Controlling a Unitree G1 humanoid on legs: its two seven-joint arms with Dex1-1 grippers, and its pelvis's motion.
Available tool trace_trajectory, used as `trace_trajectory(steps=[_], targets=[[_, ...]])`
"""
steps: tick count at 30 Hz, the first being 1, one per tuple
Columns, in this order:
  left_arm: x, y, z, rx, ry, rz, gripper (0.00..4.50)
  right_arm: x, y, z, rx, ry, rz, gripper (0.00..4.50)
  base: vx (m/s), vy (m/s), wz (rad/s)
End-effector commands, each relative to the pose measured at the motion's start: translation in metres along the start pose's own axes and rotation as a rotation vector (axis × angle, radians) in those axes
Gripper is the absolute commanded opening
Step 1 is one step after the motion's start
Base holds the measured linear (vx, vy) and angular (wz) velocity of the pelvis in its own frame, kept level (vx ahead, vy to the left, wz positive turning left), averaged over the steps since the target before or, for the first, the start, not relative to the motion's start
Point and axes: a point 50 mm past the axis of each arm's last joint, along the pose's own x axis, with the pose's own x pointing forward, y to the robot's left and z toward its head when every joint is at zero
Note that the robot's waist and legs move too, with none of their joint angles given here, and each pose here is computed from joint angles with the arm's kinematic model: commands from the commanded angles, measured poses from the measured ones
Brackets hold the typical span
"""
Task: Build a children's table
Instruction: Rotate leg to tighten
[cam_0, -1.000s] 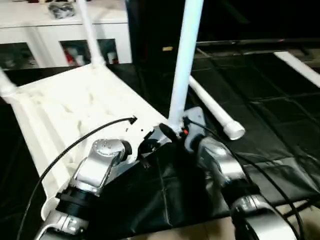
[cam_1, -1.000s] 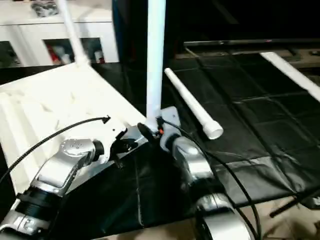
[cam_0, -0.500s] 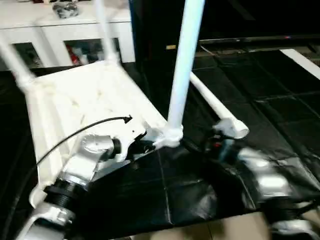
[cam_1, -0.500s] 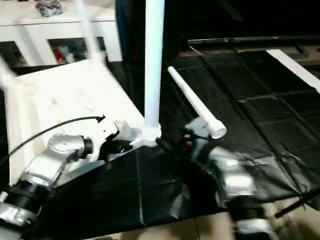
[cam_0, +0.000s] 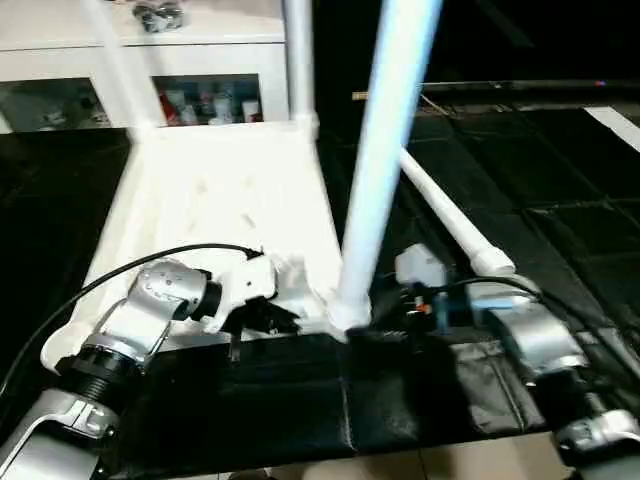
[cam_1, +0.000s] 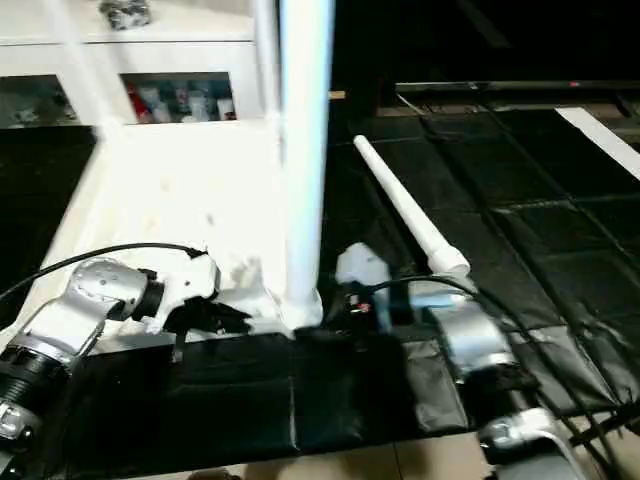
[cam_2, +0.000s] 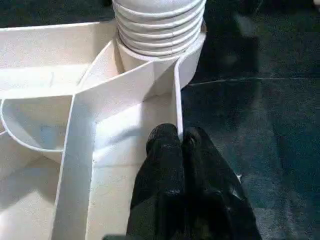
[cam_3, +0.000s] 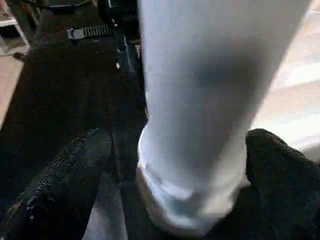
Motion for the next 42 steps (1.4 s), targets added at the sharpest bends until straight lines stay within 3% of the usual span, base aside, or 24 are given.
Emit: trace_trajectory(steps=[1,19,26,30,32,34,39,42], targets=[[0.009,-0.006,0.004,0.052,0.037,-0.103,0.0,0.0,-0.002,0.004,-0.007,0.014,0.018,4.3,0.0,0.0,0.0],[0.01,-0.004,0.006,0.075,0.035,-0.126,0.0,0.005,0.001,-0.002,0.053,-0.002,0.08,2.82,0.0,0.0,0.0],[0.014,0.003,0.008,-0.03,-0.047,-0.024,0.0,0.011,0.006,-0.009,0.12,-0.056,0.042,2.75,0.0,0.0,0.0],[0.017,0.008,0.013,-0.107,-0.105,0.108,0.0,0.022,0.005,-0.016,0.19,-0.085,-0.107,2.75,0.0,0.0,0.0],[0.024,0.004,0.021,-0.234,-0.166,0.243,0.0,0.046,0.001,-0.021,0.276,-0.089,-0.338,2.75,0.0,0.0,0.0],[0.027,0.001,0.024,-0.264,-0.175,0.282,0.0,0.054,0.0,-0.021,0.313,-0.099,-0.396,2.75,0.0,0.0,0.0],[0.042,-0.007,0.034,-0.31,-0.176,0.352,0.0,0.079,0.0,-0.016,0.35,-0.097,-0.481,2.75,0.0,0.0,0.0],[0.049,-0.01,0.041,-0.321,-0.179,0.368,0.0,0.087,-0.001,-0.015,0.306,-0.046,-0.506,2.75,0.0,0.0,0.0]])
